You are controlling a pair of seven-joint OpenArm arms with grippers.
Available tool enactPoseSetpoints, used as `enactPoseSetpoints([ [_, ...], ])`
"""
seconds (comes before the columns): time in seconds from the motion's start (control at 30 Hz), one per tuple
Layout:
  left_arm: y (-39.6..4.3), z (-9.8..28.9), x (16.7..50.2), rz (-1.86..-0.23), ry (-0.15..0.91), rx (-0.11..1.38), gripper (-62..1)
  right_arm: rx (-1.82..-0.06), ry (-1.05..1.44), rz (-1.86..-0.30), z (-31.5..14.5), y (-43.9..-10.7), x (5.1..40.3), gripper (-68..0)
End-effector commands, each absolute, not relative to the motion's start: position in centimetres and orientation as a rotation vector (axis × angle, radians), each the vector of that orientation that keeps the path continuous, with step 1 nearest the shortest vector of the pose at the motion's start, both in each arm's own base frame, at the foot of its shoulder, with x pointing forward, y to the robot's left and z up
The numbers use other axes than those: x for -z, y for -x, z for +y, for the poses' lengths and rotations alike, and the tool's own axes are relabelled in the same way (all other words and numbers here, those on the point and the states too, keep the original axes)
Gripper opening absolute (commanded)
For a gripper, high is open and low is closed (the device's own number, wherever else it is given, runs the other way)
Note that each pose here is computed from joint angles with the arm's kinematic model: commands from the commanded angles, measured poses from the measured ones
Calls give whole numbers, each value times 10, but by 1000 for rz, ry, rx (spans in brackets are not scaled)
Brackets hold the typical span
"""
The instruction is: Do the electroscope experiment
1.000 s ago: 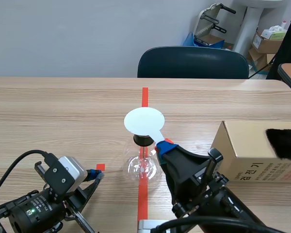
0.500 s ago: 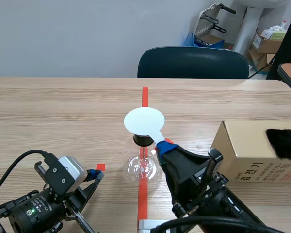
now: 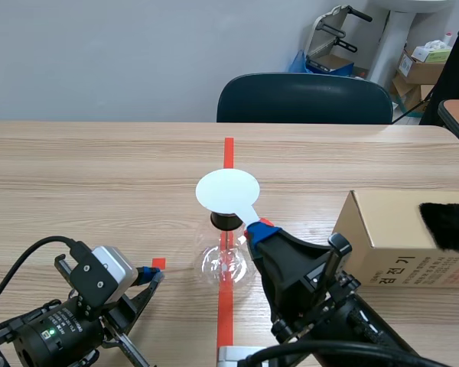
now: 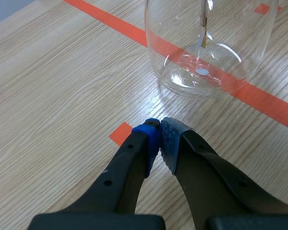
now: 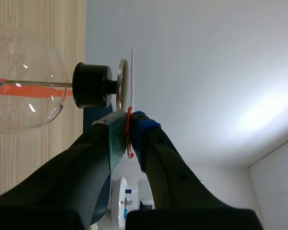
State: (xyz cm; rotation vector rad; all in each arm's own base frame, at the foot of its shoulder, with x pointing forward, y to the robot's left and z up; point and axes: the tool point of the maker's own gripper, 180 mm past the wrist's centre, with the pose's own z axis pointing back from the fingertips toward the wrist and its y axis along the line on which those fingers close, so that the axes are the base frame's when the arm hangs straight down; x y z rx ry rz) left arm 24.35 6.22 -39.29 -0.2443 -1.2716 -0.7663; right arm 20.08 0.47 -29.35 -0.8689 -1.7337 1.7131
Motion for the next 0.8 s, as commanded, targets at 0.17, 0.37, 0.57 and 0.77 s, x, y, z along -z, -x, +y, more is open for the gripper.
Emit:
enactPoseSetpoints([
  [0.17, -249, 58, 382, -1314, 252, 758, -578, -1709, 904, -1753, 2, -205, 287, -658],
  [0.37, -249, 58, 382, -1313, 252, 758, -577, -1654, 956, -1704, -8, -213, 286, -658],
  [0.57, -249, 58, 382, -1313, 251, 758, -577, -1545, 1049, -1608, -30, -226, 284, -658],
  [0.77, -249, 58, 382, -1313, 251, 758, -578, -1415, 1149, -1491, -59, -238, 282, -658],
])
